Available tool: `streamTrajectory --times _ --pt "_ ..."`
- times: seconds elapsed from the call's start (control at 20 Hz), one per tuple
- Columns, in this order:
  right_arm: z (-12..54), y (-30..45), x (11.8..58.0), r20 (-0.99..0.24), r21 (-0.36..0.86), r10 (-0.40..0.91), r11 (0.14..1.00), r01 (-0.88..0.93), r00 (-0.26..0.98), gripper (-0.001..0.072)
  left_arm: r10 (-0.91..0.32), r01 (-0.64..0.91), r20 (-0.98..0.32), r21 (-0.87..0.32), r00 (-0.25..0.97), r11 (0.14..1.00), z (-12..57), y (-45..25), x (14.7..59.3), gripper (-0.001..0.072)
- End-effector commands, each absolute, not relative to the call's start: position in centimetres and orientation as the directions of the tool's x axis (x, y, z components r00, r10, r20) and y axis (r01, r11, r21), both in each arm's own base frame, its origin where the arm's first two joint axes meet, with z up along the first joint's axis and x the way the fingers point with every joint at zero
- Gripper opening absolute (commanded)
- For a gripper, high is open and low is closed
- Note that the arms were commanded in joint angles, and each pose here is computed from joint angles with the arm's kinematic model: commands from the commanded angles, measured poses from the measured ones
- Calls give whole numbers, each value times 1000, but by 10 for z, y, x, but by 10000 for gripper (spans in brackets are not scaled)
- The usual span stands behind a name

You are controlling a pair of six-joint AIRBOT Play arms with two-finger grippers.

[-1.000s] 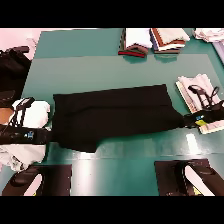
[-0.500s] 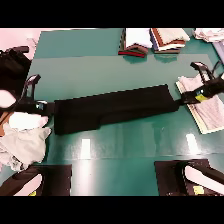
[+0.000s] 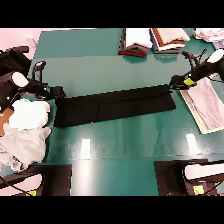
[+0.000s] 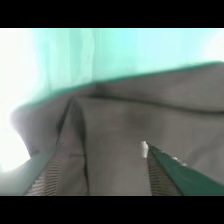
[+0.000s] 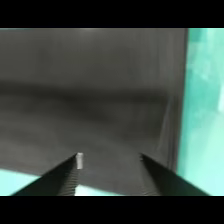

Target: Fold the shirts.

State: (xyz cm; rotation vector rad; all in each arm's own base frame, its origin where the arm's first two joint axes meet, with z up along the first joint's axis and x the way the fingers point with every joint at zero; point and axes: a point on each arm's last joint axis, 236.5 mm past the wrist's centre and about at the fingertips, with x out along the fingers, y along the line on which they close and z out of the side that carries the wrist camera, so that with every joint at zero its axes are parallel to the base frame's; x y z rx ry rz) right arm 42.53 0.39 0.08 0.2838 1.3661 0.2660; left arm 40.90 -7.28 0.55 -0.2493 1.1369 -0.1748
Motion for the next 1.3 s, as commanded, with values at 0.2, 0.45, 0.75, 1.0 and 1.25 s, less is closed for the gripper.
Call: streamTrajectory --times 0.2,0.45,0.75,1.0,1.25 --pt "-11 -25 424 -869 476 463 878 45 174 515 -362 30 -826 -389 432 921 30 -101 421 123" --pt "-62 -61 388 -864 503 482 838 210 146 511 -425 192 -780 -380 461 905 40 -167 422 40" --pt "-83 -1 398 -774 633 624 763 131 104 366 -498 244 -758 -434 422 867 15 -250 413 39" --pt "-27 29 434 -783 599 600 798 -61 163 21 -546 291 -764 -467 343 835 -18 -316 418 39" --pt "104 66 454 -744 505 577 815 -283 336 20 -567 339 -774 -472 283 814 -43 -363 425 39"
